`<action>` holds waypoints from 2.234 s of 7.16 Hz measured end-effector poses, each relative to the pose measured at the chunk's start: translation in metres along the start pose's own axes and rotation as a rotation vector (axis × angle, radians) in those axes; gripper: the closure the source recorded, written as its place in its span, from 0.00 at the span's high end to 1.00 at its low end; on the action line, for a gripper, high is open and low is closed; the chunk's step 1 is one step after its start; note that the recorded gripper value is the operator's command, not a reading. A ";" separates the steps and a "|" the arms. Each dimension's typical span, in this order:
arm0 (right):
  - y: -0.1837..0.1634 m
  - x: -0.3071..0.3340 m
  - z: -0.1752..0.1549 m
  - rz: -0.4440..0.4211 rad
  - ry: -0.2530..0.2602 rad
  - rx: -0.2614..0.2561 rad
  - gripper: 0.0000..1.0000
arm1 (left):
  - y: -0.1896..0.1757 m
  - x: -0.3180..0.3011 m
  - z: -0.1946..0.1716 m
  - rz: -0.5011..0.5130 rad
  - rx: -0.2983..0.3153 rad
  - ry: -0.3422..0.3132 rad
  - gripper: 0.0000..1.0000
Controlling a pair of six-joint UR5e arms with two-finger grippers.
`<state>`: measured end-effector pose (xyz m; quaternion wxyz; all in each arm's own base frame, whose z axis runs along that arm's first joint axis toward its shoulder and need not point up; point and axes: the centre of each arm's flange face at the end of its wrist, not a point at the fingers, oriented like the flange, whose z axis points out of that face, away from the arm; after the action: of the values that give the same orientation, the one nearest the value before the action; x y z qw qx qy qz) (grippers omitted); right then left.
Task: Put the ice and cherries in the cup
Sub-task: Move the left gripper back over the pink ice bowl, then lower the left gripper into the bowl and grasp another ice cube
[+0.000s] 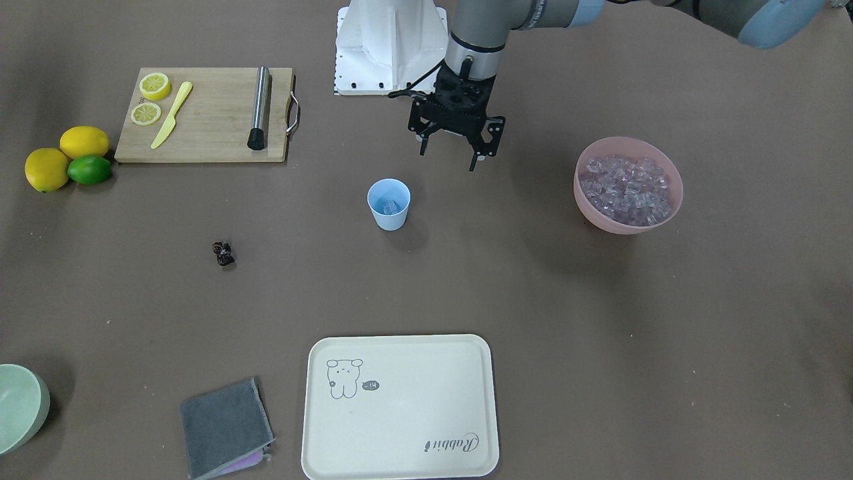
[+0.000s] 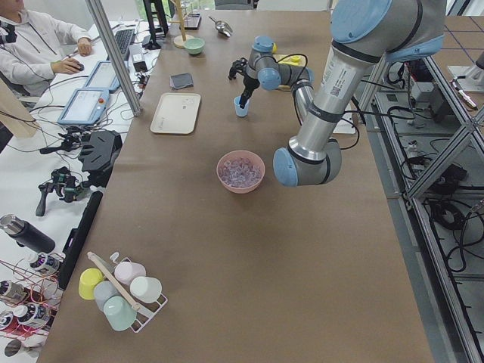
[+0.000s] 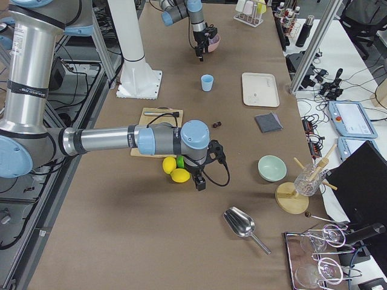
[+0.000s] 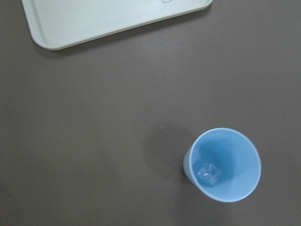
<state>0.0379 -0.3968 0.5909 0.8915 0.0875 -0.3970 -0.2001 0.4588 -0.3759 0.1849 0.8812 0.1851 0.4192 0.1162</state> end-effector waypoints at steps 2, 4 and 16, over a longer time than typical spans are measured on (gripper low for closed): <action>0.000 0.000 0.000 0.002 0.000 0.000 1.00 | 0.041 -0.066 -0.013 -0.030 -0.083 0.002 0.90; 0.000 0.000 0.000 0.003 0.000 -0.001 1.00 | 0.074 -0.132 -0.014 -0.065 -0.101 -0.011 0.90; 0.003 0.005 0.005 0.019 -0.004 -0.010 1.00 | 0.158 -0.265 0.013 -0.054 -0.076 -0.184 0.64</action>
<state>0.0379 -0.3964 0.5985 0.8930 0.0788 -0.3985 -0.1940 0.2963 -0.3317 0.4439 0.9251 0.1503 0.3365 0.0908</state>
